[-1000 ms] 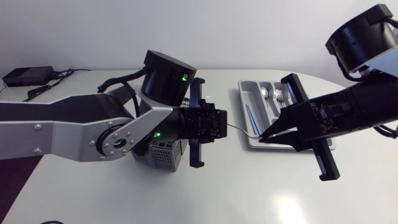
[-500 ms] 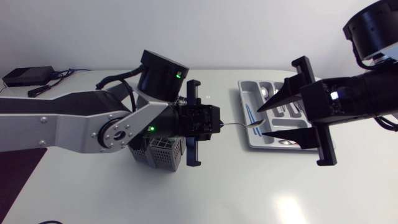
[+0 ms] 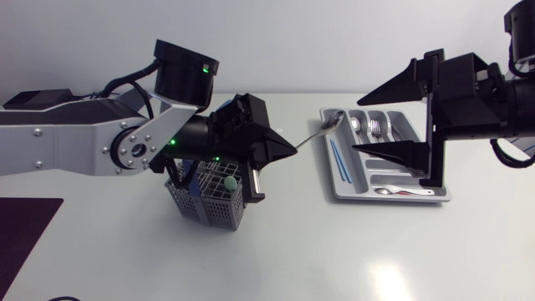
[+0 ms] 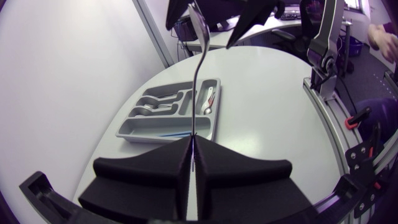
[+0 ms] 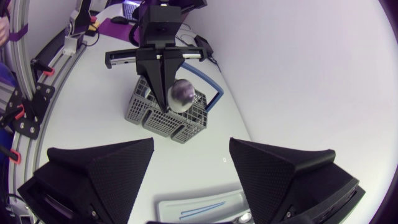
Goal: Unload the cutlery basket into the drawer organizer.
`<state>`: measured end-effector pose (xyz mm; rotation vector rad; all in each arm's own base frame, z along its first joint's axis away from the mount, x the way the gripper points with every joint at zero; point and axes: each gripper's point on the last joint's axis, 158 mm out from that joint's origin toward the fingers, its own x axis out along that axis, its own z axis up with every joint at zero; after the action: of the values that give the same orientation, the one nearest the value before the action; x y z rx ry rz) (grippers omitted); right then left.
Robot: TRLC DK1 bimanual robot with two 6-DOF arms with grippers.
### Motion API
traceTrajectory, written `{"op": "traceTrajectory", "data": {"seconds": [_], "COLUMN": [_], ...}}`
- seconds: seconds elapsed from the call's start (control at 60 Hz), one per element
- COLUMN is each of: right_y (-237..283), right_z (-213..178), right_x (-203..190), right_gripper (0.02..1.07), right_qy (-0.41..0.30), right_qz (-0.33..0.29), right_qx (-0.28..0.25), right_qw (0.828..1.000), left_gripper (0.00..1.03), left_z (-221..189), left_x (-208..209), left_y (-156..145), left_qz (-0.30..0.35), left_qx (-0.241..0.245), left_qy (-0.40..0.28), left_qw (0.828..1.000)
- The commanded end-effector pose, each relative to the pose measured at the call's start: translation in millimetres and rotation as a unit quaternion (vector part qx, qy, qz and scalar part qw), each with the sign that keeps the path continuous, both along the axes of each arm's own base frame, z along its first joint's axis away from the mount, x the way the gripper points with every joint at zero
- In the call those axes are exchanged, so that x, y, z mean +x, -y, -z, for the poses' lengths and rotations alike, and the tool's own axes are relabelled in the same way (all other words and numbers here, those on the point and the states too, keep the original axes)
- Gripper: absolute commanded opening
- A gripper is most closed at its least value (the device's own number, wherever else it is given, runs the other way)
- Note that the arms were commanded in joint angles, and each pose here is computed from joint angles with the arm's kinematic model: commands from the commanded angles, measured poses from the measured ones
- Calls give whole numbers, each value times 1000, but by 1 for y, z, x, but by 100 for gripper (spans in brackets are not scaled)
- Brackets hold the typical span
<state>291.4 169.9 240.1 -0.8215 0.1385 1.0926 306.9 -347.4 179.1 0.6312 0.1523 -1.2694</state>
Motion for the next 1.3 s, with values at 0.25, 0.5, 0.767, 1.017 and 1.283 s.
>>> {"op": "traceTrajectory", "data": {"seconds": [0.25,0.5,0.767,1.017,1.283], "right_y": [-17,-34,-42,-49,-57], "right_z": [7,4,-4,-21,-31], "right_x": [-10,-18,-11,-6,-14], "right_gripper": [67,61,55,51,42], "right_qy": [-88,-123,-144,-153,-164], "right_qz": [3,-21,-29,-42,-67], "right_qx": [96,127,157,186,198], "right_qw": [991,984,977,970,964], "left_gripper": [3,3,3,3,3], "left_z": [-56,-77,-66,-60,-50], "left_x": [-7,-16,-27,-36,-35], "left_y": [5,9,14,19,22], "left_qz": [10,44,59,77,86], "left_qx": [-87,-131,-125,-120,-112], "left_qy": [-45,-113,-130,-148,-169], "left_qw": [995,984,982,979,975]}}
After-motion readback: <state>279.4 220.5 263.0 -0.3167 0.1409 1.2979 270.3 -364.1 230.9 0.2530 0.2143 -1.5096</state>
